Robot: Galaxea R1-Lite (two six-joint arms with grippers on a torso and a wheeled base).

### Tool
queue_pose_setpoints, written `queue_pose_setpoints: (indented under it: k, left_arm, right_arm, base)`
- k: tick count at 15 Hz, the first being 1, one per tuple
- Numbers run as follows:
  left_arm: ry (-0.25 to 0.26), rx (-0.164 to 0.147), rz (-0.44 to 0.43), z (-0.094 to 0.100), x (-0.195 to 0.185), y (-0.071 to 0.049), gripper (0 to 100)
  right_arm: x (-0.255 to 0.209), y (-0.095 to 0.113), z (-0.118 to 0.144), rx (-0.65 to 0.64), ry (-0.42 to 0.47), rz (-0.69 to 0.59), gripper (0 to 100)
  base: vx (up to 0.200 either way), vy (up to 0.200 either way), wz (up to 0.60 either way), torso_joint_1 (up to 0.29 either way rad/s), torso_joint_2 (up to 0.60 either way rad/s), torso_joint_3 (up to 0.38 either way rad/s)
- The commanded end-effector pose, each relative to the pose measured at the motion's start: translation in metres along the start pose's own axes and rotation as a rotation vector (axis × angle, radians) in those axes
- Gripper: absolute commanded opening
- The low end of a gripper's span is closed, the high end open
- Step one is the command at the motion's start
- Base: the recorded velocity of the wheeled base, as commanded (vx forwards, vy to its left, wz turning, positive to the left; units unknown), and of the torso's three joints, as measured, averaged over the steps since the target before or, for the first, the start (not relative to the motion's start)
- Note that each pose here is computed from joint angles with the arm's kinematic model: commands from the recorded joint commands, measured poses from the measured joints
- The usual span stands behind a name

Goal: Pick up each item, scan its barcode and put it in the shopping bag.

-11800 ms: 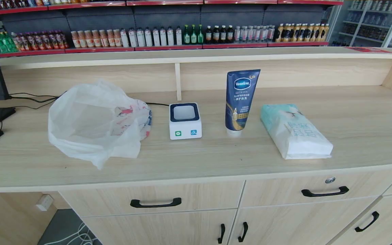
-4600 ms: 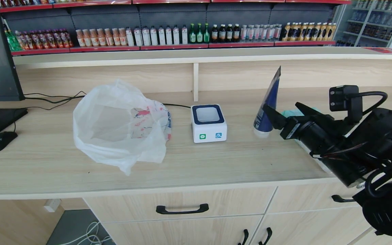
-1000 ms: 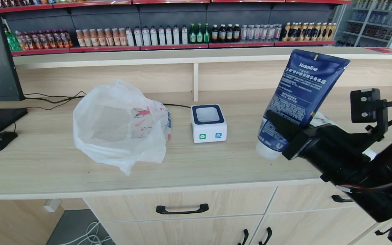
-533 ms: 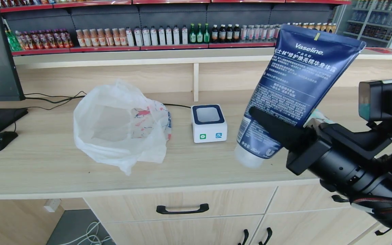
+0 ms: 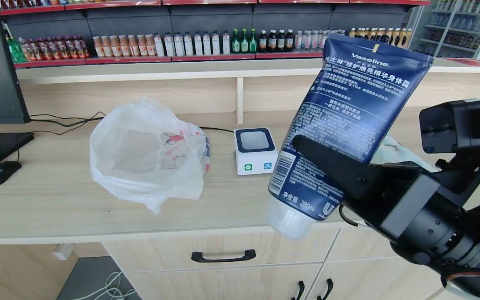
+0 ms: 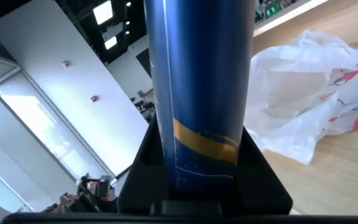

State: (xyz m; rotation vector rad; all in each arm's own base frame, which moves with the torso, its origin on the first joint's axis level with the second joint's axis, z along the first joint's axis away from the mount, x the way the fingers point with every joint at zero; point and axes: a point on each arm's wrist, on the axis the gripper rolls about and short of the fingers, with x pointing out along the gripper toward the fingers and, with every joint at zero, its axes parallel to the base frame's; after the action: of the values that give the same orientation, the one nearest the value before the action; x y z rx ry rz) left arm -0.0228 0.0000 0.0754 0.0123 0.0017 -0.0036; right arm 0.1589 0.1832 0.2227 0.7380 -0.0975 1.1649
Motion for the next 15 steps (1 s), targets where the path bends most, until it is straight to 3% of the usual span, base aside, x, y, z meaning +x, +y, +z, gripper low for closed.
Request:
queue_pose_setpoints:
  k: [1, 5, 15]
  left_arm:
    - [0.000, 0.000, 0.001, 0.000, 0.000, 0.000, 100]
    - [0.000, 0.000, -0.001, 0.000, 0.000, 0.000, 100]
    - [0.000, 0.000, 0.001, 0.000, 0.000, 0.000, 100]
  right_arm:
    - [-0.002, 0.015, 0.003, 0.023, -0.010, 0.053, 0]
    - [-0.006, 0.031, -0.001, 0.101, 0.015, 0.105, 0]
    - [-0.016, 0.046, 0.001, 0.169, 0.022, 0.152, 0]
  base:
    - [0.000, 0.000, 0.00, 0.000, 0.00, 0.000]
    - [0.000, 0.000, 0.00, 0.000, 0.00, 0.000]
    - [0.000, 0.000, 0.00, 0.000, 0.00, 0.000]
